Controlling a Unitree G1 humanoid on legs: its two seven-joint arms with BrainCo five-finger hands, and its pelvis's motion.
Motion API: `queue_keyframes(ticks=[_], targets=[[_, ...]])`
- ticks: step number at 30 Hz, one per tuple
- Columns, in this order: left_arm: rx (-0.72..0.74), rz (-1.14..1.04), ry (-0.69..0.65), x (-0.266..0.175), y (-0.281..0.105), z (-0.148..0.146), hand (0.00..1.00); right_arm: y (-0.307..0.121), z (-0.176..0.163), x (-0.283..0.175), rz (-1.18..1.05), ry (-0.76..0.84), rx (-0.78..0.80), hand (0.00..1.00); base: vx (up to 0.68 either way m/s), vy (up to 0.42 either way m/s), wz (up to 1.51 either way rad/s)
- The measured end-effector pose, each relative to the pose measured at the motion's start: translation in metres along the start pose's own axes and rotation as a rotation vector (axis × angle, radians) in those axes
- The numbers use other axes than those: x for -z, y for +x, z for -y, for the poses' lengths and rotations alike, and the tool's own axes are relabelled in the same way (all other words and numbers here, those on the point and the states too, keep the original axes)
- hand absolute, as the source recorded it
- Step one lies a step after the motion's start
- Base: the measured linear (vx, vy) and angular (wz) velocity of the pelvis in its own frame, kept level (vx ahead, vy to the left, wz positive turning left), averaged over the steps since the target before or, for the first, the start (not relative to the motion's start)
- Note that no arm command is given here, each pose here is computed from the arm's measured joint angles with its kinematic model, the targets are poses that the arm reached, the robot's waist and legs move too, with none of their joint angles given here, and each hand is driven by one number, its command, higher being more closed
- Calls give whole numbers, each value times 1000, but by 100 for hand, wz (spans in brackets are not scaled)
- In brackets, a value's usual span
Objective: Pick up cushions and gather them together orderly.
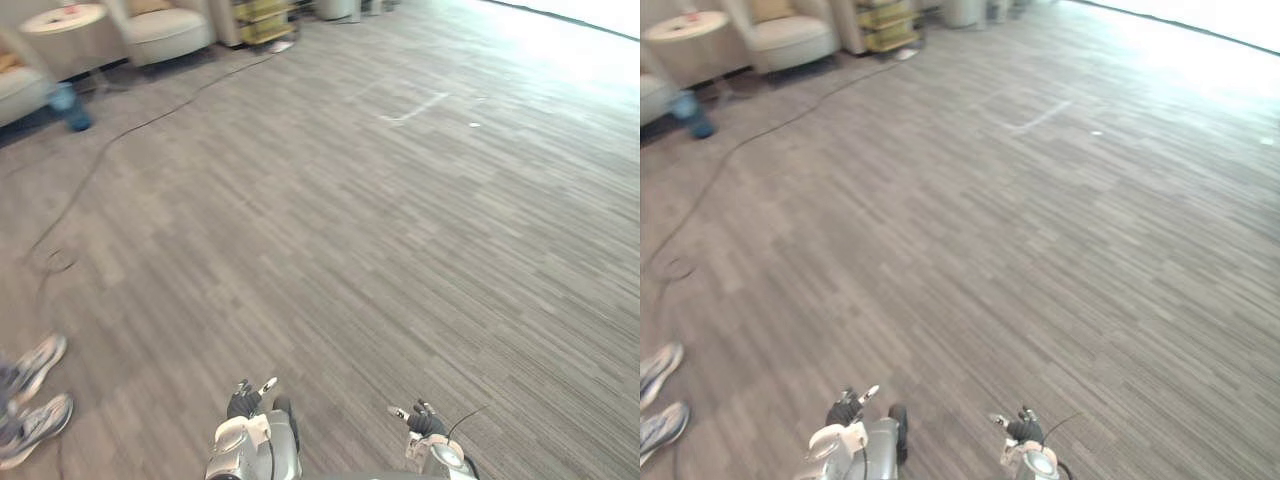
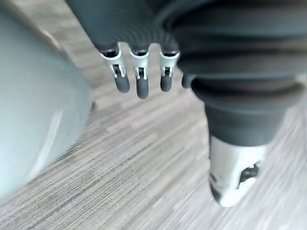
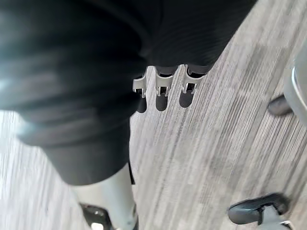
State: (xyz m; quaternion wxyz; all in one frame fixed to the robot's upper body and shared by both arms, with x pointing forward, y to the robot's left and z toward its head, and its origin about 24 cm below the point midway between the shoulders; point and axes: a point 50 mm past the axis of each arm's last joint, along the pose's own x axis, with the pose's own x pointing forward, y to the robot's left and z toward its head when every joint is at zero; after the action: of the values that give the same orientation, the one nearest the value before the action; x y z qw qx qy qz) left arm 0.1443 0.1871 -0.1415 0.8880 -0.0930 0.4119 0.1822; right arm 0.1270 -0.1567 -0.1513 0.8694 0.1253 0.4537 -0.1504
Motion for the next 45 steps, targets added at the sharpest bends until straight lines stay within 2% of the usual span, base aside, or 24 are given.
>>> queue_keyframes(ticks=[10,14,19,28,33,36,45], targets=[[70,-103,100,15,0,16,0,6,7,-25,79,-1,7,0,419,183,-49],[65,-107,95,19,-1,14,0,6,17,-27,85,22,39,0,466,-109,31],[74,-99,19,20,-3,21,0,7,28,-39,121,-25,54,0,569,-255,-38],[29,23,-48,-4,-1,10,0,6,6,-20,42,-63,-3,0,569,26,-76],[-6,21,-11,-5,0,-8,0,2,-5,-4,0,-56,-30,0,756,336,-81],[-4,3,33,-4,2,-11,0,0,1,1,-9,-57,-17,0,767,354,-21],[82,-106,84,20,-3,22,0,2,20,-28,121,-24,29,0,629,93,24]])
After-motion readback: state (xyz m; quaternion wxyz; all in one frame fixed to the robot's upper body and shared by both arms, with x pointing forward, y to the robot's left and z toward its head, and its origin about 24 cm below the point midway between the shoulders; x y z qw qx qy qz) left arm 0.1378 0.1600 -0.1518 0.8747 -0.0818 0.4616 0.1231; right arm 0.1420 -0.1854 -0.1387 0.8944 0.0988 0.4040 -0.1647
